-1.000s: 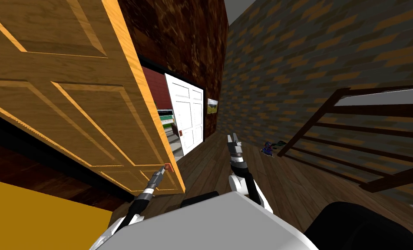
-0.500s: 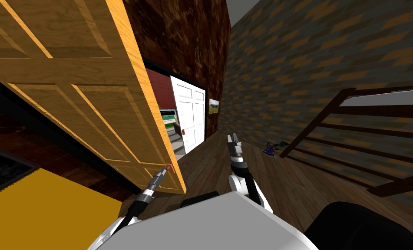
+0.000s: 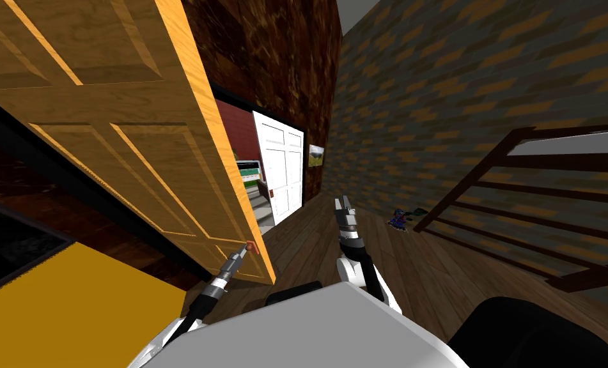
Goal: Pull the door open
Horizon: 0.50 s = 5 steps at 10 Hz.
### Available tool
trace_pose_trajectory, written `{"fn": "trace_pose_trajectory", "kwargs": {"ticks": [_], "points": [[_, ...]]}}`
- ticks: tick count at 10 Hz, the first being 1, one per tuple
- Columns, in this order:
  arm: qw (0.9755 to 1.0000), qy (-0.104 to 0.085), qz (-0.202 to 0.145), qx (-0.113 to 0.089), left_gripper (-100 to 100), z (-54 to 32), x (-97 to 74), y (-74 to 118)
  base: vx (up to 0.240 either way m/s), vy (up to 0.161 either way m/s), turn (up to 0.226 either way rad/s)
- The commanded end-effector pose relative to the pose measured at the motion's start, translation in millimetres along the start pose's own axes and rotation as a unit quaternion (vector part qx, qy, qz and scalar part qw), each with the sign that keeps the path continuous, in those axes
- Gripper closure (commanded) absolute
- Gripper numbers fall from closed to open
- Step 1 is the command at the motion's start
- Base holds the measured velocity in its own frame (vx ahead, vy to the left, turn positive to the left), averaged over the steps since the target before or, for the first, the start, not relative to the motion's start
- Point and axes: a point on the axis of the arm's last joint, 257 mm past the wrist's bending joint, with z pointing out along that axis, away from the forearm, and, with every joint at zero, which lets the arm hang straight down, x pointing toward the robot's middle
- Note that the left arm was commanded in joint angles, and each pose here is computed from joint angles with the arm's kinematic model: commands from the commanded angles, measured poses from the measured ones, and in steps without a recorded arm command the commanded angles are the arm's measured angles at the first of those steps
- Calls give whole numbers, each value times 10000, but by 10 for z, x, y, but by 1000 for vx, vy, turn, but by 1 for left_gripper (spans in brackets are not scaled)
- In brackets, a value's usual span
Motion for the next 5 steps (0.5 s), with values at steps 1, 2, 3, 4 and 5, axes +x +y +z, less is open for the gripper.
{"fn": "trace_pose_trajectory", "kwargs": {"ticks": [1,2,3,4,5], "points": [[9997,248,-63,-4,100,-32,184,33,-61,63,55],[9999,106,-7,2,100,-19,46,-3,-29,35,16],[9998,189,0,-10,100,-129,68,22,-3,15,7],[9997,236,8,-7,100,-190,80,29,0,13,17],[9996,294,17,-3,100,-265,95,37,3,9,12]]}}
